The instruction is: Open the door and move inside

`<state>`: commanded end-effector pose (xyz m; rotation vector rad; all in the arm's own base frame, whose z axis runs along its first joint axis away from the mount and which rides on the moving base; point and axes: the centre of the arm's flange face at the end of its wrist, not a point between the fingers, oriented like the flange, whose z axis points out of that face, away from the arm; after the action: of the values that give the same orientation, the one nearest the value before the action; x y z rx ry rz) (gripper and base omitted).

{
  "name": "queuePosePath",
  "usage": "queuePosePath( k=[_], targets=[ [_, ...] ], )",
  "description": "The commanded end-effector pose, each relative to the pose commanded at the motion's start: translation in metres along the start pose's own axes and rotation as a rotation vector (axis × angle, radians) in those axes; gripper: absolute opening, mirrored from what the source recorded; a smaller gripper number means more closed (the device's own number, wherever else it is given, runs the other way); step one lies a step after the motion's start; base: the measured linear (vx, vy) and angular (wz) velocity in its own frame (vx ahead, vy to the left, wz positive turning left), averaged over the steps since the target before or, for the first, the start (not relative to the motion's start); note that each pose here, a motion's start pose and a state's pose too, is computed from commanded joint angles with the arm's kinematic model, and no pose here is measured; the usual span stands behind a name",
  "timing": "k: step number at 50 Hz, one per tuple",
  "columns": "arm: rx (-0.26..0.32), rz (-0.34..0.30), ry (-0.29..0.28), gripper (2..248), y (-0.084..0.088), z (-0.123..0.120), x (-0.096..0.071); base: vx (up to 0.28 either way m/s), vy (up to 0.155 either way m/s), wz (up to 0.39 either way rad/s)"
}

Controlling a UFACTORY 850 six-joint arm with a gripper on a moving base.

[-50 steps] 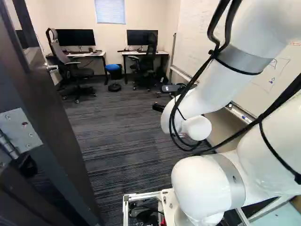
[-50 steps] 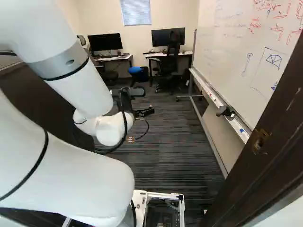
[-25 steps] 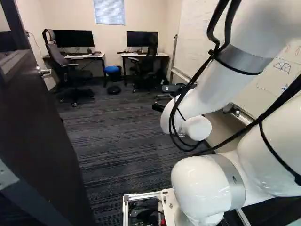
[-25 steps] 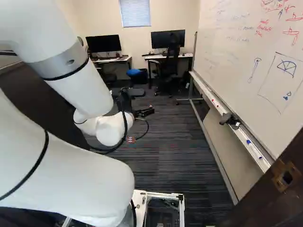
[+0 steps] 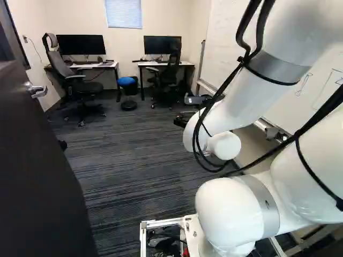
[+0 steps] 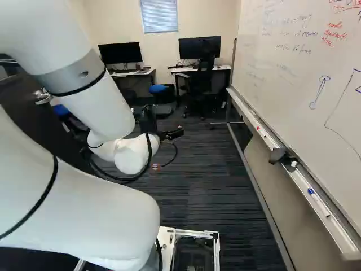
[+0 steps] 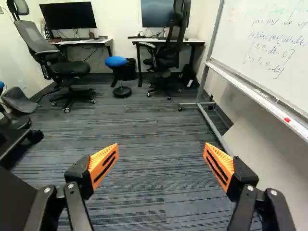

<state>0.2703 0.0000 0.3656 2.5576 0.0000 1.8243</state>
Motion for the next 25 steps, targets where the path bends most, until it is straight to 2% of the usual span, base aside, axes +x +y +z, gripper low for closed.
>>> queuePosePath(
  k=[25],
  targets=[
    [0.000, 0.000, 0.000, 247, 0.0000, 0.0000, 0.0000, 0.227, 0.003, -0.003]
  ],
)
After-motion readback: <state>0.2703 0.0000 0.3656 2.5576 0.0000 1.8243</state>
